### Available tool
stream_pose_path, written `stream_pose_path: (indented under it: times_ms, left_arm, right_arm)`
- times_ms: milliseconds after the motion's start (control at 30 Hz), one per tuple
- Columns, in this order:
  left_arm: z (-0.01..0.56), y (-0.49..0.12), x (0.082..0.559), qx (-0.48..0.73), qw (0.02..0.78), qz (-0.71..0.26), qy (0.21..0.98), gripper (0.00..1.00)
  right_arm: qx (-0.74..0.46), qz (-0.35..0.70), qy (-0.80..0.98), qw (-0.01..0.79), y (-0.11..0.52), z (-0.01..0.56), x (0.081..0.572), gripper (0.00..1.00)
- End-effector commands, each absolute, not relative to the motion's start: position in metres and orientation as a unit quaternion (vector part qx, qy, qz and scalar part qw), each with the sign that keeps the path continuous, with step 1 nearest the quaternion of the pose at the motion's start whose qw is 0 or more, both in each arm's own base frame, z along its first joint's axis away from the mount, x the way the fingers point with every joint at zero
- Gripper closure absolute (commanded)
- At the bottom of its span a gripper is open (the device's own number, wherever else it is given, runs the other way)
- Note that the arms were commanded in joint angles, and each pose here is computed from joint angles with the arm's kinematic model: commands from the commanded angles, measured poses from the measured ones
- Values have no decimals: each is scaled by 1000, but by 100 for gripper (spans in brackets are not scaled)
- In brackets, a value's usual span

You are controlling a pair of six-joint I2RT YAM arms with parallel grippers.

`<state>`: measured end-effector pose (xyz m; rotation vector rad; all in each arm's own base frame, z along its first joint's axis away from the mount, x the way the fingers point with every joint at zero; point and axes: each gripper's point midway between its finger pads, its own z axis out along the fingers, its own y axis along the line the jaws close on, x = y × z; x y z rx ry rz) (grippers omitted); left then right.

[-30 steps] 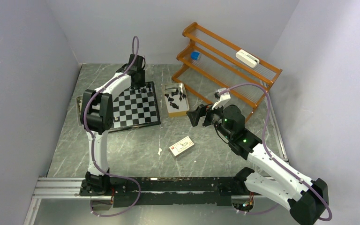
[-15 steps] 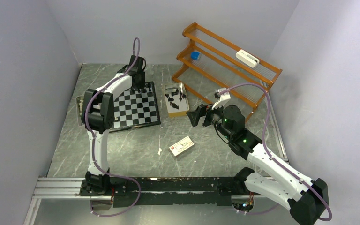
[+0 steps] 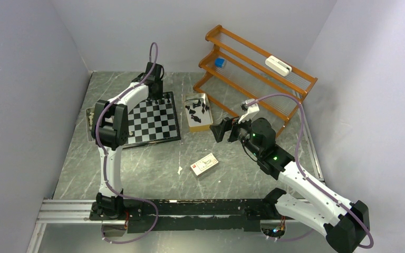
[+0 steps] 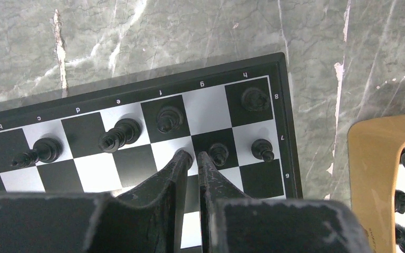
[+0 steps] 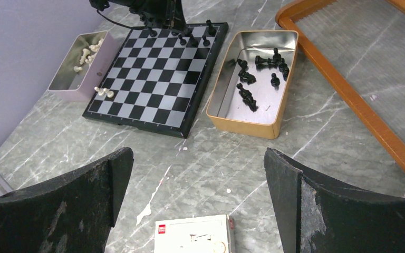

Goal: Set up the chess pieces on the board
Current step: Adjust the chess piece on the chessboard.

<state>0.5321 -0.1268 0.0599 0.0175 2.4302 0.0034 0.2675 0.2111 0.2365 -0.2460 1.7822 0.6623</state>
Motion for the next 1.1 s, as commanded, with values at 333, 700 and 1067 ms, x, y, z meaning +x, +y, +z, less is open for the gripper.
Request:
stream_pose_path:
  times_ms: [333,700,1067]
  left_arm:
    - [55,-118,534,7,350,17,937,82]
    - [54,-115,534,6,348,24,937,82]
    - [51,-113,534,8,345,30,938,82]
  right_arm:
    - [-103,283,752,587,209,244,268,0]
    - [-102,284,751,587,210,244,268,0]
    - [-103,285,751,587,211,245,269,0]
